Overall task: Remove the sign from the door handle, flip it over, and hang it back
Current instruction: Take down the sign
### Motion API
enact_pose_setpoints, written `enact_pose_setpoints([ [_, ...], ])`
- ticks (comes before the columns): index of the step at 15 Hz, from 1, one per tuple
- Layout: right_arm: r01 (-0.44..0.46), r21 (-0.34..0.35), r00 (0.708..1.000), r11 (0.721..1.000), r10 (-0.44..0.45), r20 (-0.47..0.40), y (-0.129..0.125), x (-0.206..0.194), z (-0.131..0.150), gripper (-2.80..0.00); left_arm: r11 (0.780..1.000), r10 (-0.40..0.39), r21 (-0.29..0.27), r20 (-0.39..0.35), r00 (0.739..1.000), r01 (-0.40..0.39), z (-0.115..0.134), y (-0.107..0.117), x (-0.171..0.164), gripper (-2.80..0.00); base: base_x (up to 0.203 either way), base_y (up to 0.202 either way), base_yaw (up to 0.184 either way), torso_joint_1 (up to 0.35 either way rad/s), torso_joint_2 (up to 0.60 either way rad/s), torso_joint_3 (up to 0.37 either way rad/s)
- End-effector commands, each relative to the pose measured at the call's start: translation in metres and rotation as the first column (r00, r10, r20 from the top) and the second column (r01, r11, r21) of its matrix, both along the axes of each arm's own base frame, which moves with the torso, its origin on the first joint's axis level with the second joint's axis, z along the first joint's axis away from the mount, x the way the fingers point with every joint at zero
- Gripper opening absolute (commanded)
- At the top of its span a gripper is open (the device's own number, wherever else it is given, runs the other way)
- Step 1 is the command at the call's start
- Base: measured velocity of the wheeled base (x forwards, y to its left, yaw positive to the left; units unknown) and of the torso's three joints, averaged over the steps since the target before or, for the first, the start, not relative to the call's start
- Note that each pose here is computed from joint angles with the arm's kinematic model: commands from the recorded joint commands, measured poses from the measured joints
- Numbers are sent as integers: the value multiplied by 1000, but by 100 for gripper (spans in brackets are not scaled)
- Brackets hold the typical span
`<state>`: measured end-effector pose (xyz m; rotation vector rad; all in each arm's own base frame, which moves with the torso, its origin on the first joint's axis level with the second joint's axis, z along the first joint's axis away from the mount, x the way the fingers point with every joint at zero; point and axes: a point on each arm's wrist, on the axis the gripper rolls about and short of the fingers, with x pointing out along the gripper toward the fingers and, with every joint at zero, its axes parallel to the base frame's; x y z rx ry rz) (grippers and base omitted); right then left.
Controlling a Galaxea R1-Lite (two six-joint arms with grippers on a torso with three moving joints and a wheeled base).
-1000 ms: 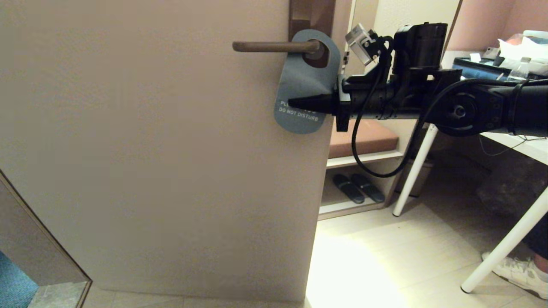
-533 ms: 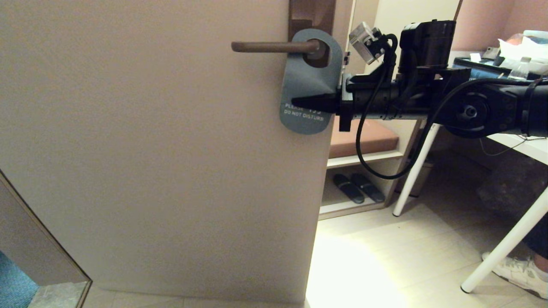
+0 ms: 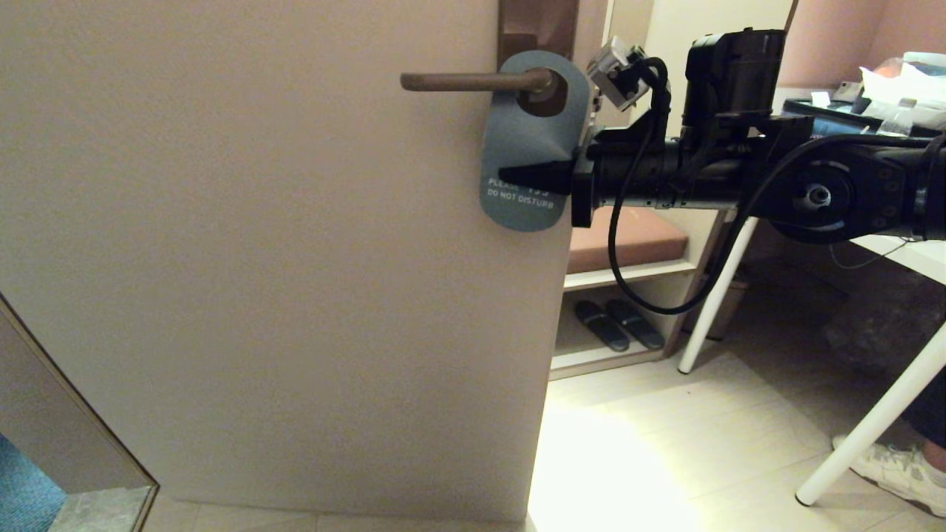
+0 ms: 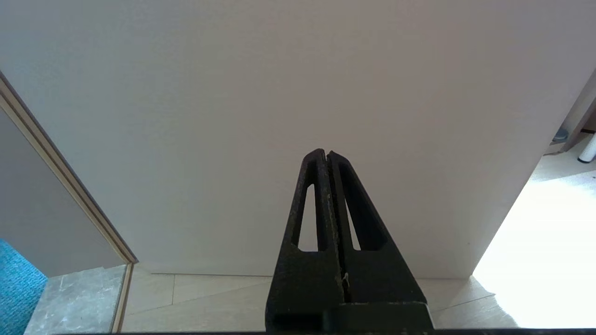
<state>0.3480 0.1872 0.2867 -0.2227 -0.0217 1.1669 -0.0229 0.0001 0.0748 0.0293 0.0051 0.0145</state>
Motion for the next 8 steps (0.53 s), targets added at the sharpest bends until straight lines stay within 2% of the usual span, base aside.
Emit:
enact_pose_setpoints([
  [1,6,1,1000,1000,-6,12,2,-2,2,-280,1000,1,1,-1,1000,-1,0,0,0,-280,0,0,0,0,0,0],
  [5,23,-1,1000,1000,-23,20,4,-5,5,-280,1000,1,0,-1,1000,-1,0,0,0,-280,0,0,0,0,0,0],
  [8,76,-9,997,997,-76,21,4,-6,6,-280,1000,1,0,-1,1000,-1,0,0,0,-280,0,0,0,0,0,0],
])
